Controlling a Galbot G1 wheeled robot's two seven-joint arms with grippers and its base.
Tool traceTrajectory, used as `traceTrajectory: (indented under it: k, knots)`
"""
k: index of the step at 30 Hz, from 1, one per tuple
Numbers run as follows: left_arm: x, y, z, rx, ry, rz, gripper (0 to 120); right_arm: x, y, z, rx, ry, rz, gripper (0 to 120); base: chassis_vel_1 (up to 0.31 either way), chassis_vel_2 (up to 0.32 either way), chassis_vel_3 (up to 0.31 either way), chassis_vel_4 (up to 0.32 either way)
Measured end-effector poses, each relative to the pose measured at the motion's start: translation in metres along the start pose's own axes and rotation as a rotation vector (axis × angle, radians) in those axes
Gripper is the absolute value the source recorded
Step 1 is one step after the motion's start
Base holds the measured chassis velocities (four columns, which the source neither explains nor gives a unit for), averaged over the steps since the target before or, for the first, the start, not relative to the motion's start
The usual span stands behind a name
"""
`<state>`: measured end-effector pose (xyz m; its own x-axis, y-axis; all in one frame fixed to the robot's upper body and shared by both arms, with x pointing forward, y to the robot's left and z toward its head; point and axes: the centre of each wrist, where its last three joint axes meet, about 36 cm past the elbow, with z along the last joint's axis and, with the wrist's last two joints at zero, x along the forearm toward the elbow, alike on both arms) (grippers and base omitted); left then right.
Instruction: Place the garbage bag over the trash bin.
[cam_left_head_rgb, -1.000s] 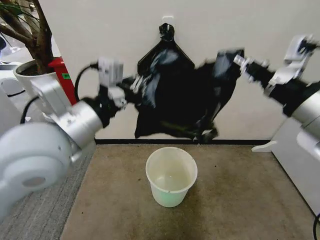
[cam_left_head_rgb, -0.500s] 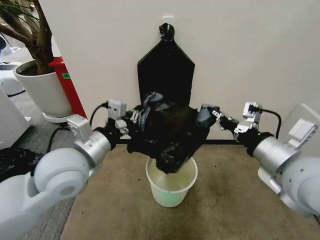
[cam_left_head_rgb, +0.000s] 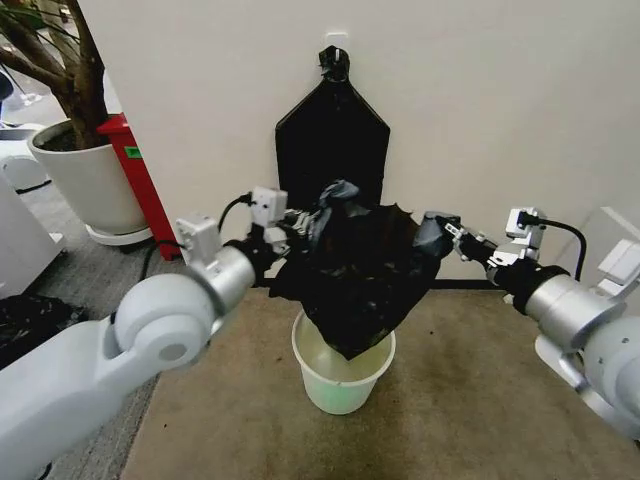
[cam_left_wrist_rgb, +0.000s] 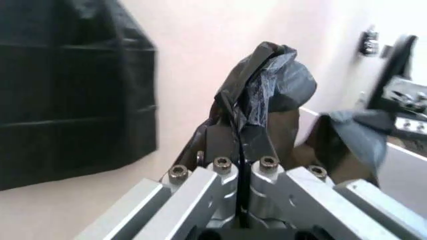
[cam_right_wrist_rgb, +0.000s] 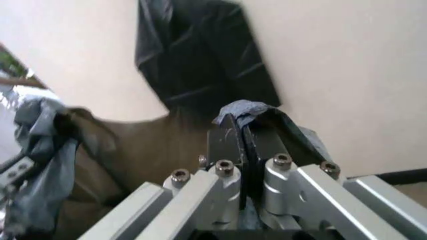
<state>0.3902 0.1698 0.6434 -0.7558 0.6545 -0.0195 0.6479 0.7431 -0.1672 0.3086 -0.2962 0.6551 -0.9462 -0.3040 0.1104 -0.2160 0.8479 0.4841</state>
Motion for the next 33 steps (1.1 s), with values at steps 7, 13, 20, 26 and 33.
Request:
traceTrajectory:
  k: [7, 13, 20, 26, 33]
  knots:
    - [-0.017, -0.007, 0.008, 0.01, 0.036, 0.028, 0, 0.007, -0.008, -0.001, -0.064, 0.004, 0.024, 0, 0.0, 0.0, 0.0, 0.0]
    - [-0.026, -0.002, 0.027, 0.022, 0.085, 0.003, 0, 0.002, -0.009, 0.022, -0.111, 0.059, 0.028, 0, 0.0, 0.0, 0.0, 0.0]
    - [-0.022, 0.009, 0.069, 0.082, 0.173, -0.085, 0, 0.003, -0.012, 0.045, -0.133, 0.121, 0.035, 0, 0.0, 0.0, 0.0, 0.0]
    - [-0.017, 0.014, 0.097, 0.095, 0.216, -0.165, 0, 0.003, -0.012, 0.058, -0.171, 0.161, 0.029, 0, 0.0, 0.0, 0.0, 0.0]
    - [0.004, 0.021, 0.102, 0.069, 0.217, -0.245, 0, 0.002, -0.009, 0.075, -0.196, 0.206, -0.011, 0, 0.0, 0.0, 0.0, 0.0]
